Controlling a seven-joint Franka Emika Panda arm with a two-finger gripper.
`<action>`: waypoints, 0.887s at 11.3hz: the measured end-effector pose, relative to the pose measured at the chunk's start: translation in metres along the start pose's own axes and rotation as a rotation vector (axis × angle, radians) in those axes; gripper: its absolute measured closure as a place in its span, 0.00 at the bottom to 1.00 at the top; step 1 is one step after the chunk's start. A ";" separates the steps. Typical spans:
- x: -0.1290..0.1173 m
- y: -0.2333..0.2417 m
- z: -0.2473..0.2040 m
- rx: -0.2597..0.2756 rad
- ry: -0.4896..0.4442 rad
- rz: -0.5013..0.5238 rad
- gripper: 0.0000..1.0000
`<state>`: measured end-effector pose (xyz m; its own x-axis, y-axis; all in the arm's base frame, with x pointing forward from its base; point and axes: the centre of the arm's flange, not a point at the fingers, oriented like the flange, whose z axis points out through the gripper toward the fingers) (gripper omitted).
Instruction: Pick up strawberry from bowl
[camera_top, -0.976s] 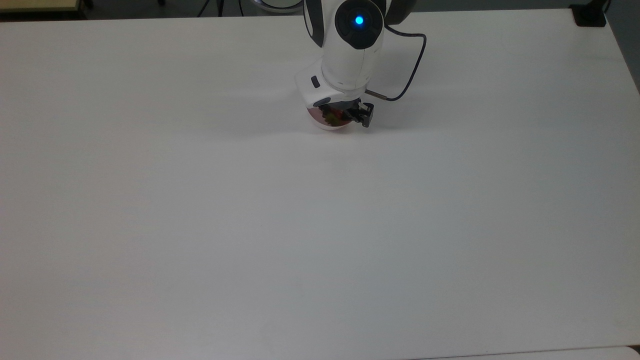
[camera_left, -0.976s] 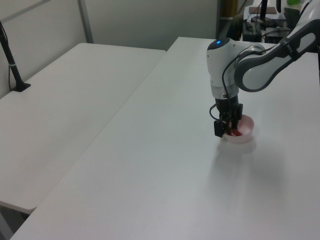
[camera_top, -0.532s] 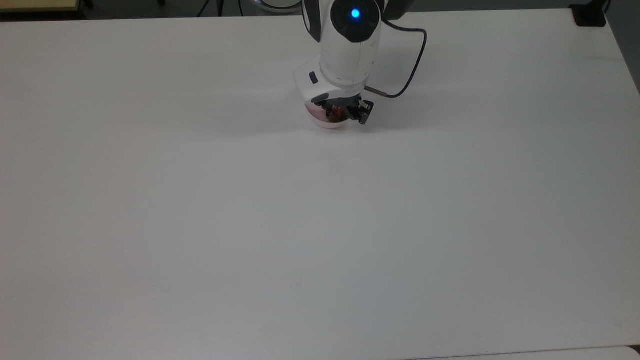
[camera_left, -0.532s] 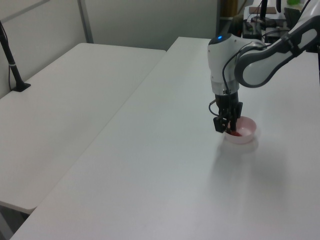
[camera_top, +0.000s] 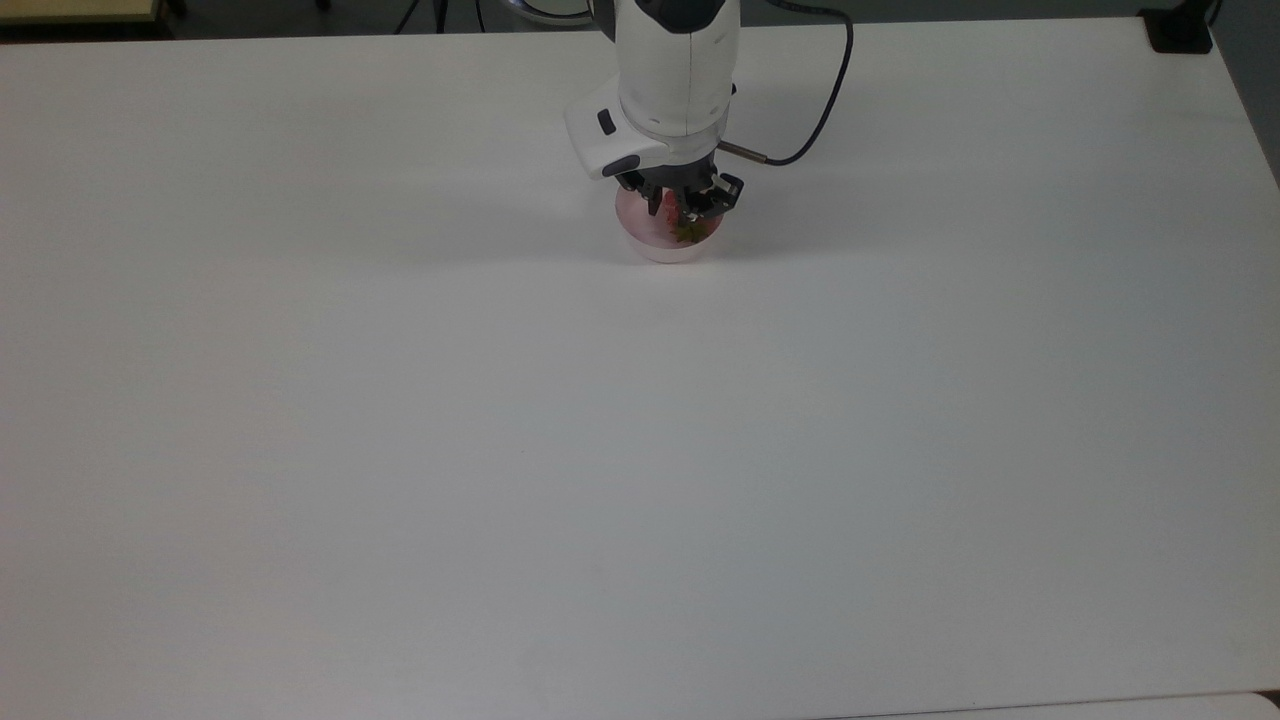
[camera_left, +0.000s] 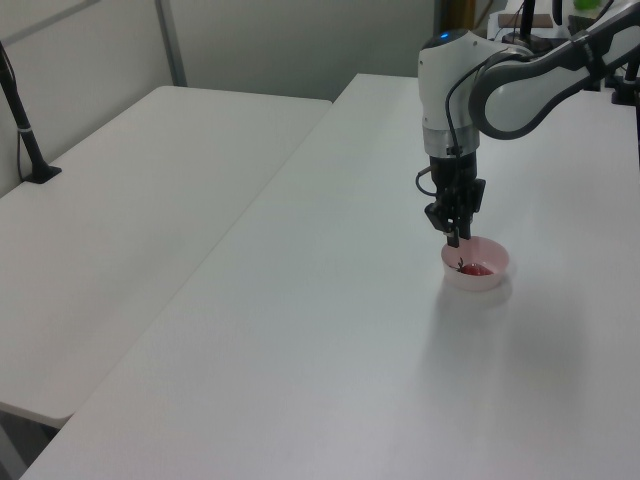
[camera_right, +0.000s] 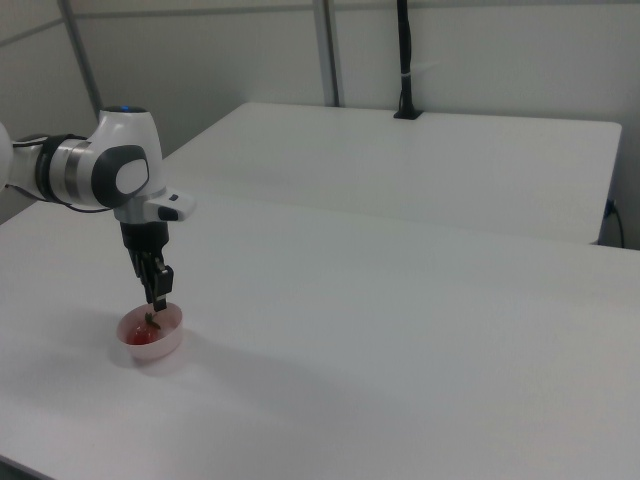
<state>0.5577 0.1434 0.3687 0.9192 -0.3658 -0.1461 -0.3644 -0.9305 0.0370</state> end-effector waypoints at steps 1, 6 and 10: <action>-0.003 0.002 0.003 -0.017 -0.028 -0.061 0.56; -0.015 0.010 0.014 -0.055 -0.149 -0.444 0.00; -0.014 0.003 0.028 -0.042 -0.108 -0.469 0.00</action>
<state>0.5396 0.1465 0.3432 0.9613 0.0959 -0.2583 0.0945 -0.9954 -0.0181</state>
